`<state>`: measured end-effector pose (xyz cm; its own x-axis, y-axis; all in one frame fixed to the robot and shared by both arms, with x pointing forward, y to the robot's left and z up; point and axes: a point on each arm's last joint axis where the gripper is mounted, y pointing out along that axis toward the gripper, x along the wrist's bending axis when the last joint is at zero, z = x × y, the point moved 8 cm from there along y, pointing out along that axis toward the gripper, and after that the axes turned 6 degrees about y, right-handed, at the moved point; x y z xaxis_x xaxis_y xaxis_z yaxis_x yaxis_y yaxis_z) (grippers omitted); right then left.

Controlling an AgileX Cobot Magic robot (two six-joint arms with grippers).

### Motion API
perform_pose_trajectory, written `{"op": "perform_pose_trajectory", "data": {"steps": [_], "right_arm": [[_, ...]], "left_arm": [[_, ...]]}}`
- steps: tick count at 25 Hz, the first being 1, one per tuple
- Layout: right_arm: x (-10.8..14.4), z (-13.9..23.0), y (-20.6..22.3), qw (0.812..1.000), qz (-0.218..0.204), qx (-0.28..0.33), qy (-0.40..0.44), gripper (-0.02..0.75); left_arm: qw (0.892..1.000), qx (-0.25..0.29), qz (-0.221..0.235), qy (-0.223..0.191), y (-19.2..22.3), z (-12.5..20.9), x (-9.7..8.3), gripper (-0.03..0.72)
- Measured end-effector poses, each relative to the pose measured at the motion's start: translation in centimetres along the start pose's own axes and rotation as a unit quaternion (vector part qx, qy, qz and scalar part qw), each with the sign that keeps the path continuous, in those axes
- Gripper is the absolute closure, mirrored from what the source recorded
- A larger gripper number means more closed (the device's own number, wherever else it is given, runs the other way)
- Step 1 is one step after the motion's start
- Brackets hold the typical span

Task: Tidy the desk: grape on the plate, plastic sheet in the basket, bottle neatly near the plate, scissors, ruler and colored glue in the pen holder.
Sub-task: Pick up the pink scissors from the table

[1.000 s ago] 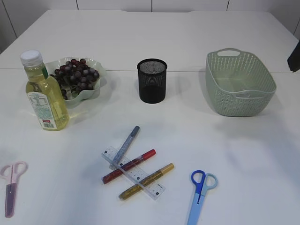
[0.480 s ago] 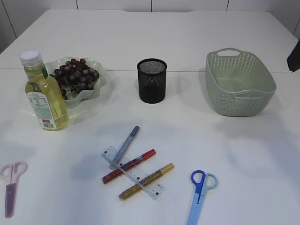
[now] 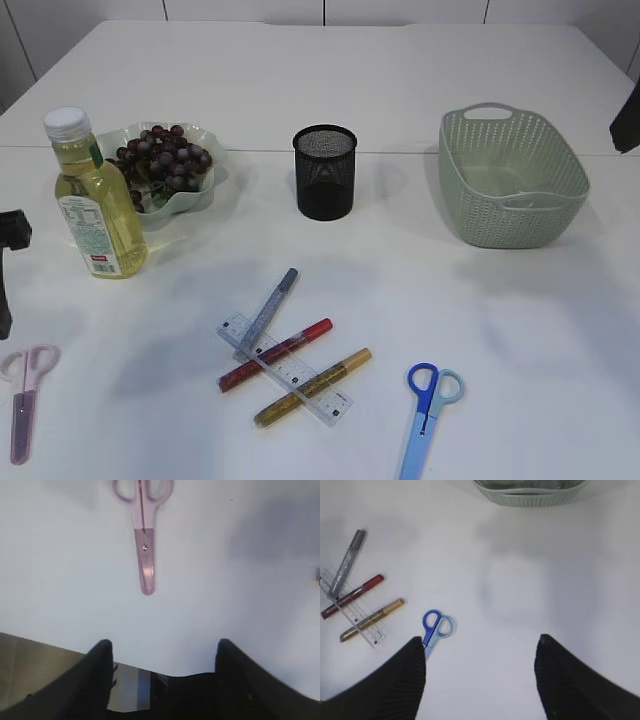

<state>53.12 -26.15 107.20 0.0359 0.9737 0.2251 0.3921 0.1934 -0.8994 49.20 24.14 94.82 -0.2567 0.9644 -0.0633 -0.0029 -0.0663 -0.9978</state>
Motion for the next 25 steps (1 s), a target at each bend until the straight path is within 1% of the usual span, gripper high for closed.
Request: {"op": "perform_pose_trajectory", "data": {"steps": [3, 6, 8, 13, 19, 25], "right_arm": [[0.0, 0.0, 0.0, 1.0, 0.0, 0.0, 0.0, 0.207], [0.0, 0.0, 0.0, 1.0, 0.0, 0.0, 0.0, 0.207], [0.0, 0.0, 0.0, 1.0, 0.0, 0.0, 0.0, 0.207], [0.0, 0.0, 0.0, 1.0, 0.0, 0.0, 0.0, 0.207], [0.0, 0.0, 0.0, 1.0, 0.0, 0.0, 0.0, 0.207], [0.0, 0.0, 0.0, 1.0, 0.0, 0.0, 0.0, 0.207]], "left_arm": [[1.0, 0.016, -0.016, -0.017, 1.1, 0.8, 0.7, 0.22], [0.999, 0.033, -0.029, -0.022, 2.4, 1.3, 1.2, 0.22], [0.999, 0.031, -0.035, -0.02, 3.1, 0.9, 1.3, 0.22], [0.999, 0.007, -0.04, -0.016, 3.8, -0.4, 1.5, 0.22], [0.998, 0.024, -0.053, -0.039, 5.3, -1.3, 2.8, 0.221], [0.997, 0.029, -0.053, -0.041, 6.6, -1.8, 2.6, 0.237]]}}
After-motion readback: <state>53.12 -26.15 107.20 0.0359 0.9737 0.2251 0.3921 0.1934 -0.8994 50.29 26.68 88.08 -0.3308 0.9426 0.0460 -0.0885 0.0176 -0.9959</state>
